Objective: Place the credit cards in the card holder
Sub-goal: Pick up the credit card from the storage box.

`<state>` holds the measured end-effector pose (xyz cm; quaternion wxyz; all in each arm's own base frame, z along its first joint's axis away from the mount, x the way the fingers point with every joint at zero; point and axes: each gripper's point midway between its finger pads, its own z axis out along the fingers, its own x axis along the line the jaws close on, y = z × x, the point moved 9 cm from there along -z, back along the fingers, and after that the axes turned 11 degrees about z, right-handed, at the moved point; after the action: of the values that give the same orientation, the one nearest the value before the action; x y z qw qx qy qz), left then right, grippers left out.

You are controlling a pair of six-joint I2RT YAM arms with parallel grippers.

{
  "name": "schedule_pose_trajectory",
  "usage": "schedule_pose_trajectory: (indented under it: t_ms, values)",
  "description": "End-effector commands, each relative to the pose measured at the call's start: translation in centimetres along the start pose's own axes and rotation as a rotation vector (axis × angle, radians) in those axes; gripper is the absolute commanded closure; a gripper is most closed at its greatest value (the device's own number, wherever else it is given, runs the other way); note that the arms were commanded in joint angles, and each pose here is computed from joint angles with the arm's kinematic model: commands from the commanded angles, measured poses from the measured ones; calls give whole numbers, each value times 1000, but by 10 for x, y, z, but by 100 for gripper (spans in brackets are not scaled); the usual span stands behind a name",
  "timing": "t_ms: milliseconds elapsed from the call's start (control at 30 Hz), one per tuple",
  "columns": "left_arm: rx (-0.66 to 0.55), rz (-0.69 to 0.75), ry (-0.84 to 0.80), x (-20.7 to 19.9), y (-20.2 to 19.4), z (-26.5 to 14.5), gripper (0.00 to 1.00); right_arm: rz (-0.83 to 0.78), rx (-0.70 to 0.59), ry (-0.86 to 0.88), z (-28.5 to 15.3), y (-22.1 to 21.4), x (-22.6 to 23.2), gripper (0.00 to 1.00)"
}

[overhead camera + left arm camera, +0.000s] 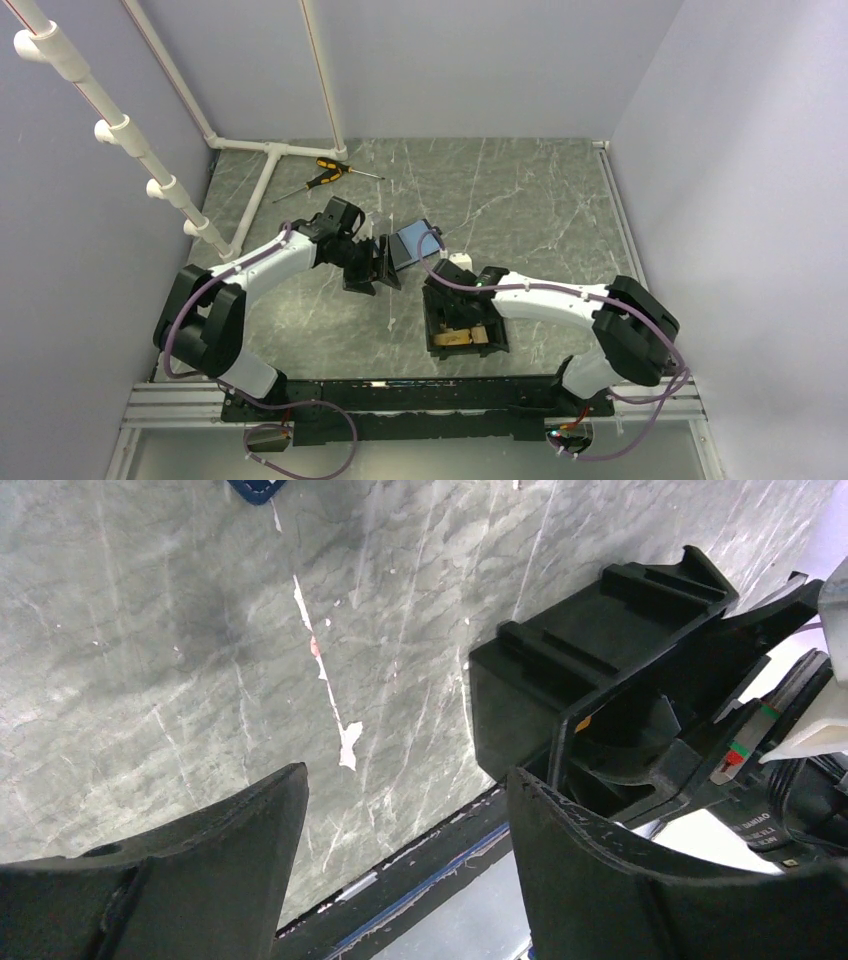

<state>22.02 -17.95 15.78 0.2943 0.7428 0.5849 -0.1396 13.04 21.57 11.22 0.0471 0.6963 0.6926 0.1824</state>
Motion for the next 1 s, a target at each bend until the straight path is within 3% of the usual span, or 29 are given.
schedule_pose_trajectory:
  t_ms: [0, 100, 333, 533, 767, 800, 867, 967]
  values:
    - [-53, 28, -16, -6, 3, -7, 22, 48, -59, -79, 17, 1, 9, 10]
    - [-51, 34, -10, -6, 3, -7, 22, 40, -100, -112, 13, 1, 7, 26]
    - [-52, 43, -16, -6, 6, -5, 22, 48, -221, 1, -14, 11, 7, 74]
    - [-13, 59, 3, 0, 15, 8, 24, -68, -235, 69, -23, 15, 7, 100]
    - [-14, 65, -65, -13, 11, -7, 23, -159, -209, 154, -40, 13, 6, 100]
    - [-6, 56, -59, -13, 9, -8, 23, -159, -207, 155, -45, 14, 6, 94]
    - [23, 47, -58, -14, 7, -10, 23, -144, -190, 132, -55, 15, 5, 68]
    - [54, 30, -15, -17, 4, -13, 23, -120, -125, 142, -61, 10, 5, 38]
